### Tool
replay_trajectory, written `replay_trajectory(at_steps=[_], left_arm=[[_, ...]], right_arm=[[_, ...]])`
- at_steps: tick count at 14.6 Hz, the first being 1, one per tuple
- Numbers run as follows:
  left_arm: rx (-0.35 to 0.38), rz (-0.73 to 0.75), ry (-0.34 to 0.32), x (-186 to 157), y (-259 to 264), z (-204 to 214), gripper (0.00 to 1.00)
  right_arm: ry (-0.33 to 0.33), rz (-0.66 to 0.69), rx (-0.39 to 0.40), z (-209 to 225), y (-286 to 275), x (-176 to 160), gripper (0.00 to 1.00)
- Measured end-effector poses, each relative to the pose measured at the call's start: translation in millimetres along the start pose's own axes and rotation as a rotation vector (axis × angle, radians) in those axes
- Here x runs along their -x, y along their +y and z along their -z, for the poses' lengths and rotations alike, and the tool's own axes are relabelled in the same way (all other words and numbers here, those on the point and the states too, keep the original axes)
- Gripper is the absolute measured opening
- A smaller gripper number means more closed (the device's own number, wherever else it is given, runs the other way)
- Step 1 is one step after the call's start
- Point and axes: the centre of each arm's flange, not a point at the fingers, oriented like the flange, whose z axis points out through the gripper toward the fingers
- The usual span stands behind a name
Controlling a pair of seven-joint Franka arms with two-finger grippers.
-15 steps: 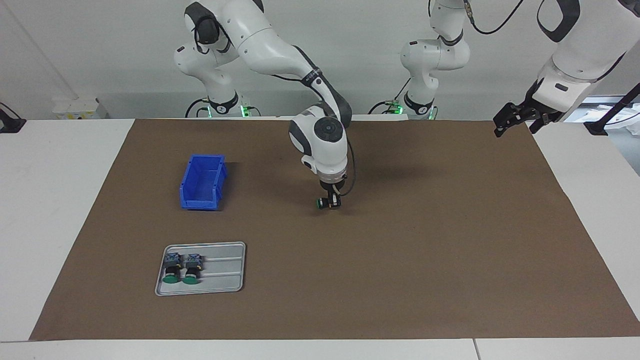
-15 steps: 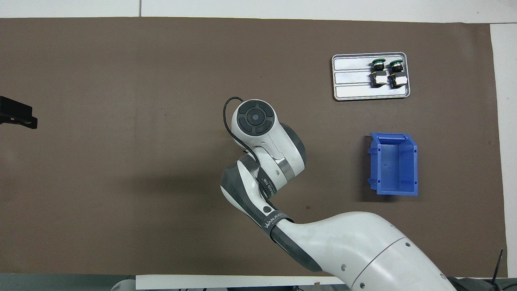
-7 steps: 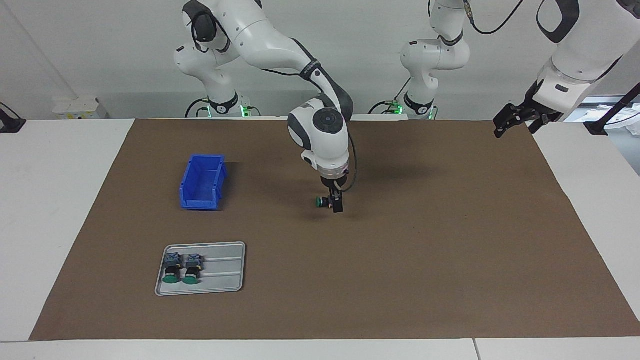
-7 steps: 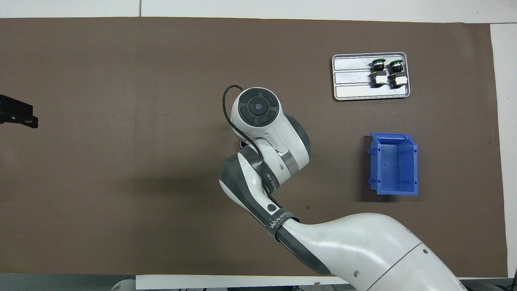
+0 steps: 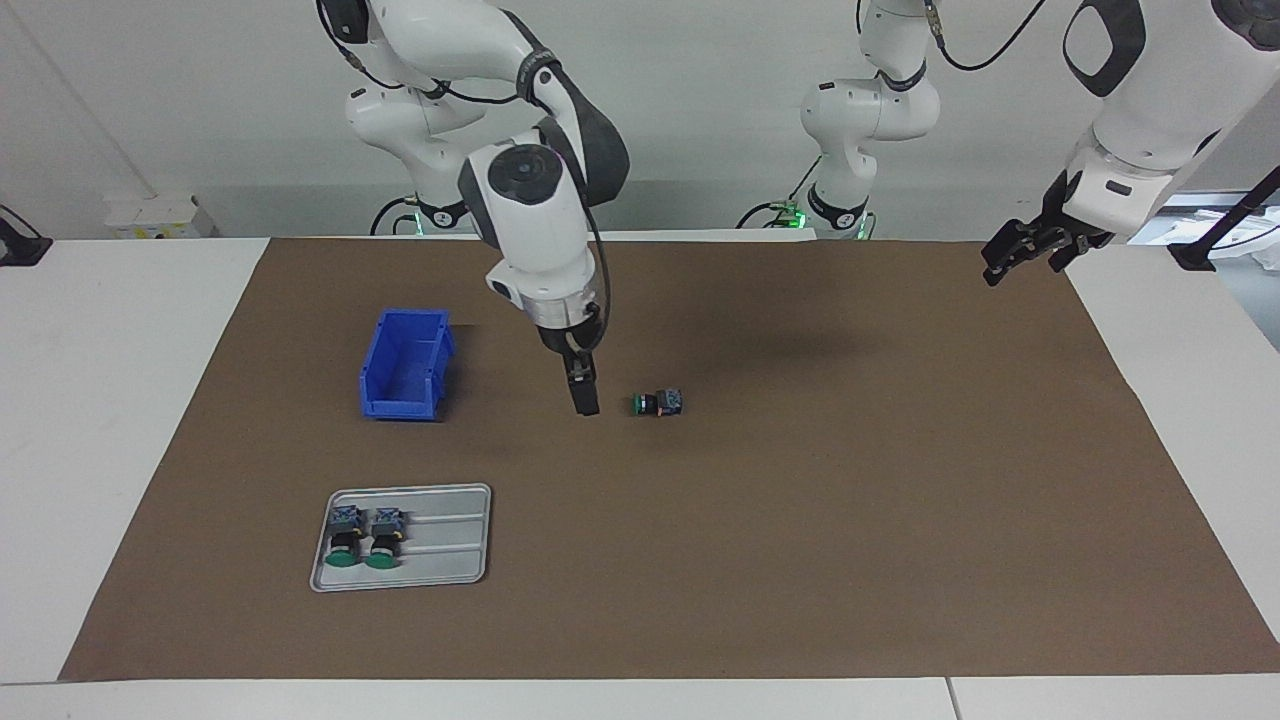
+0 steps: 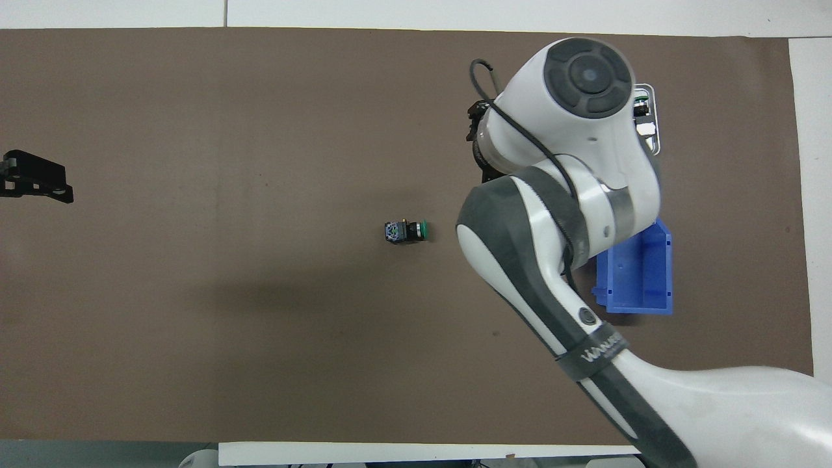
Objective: Place and press button with both arms
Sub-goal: 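Retract the right gripper while the left gripper moves toward the button, then move the left gripper above the button's green top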
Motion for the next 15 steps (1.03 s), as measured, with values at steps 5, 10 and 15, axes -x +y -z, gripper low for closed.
replay_trajectory(at_steps=[5,10,15], left_arm=[[-0.017,0.144,-0.026,6,50,-22,1.0],[-0.027,0.371,-0.03,12,83,-31,1.0],[-0.065,0.688,-0.076,28,157,-82,1.0]], right_arm=[[0.003,0.276,0.054,64,29,-83,0.99],[-0.006,0.594,0.088,135,82,-181,0.99],[0.045,1.03,0.228,147,107,-221,0.99]])
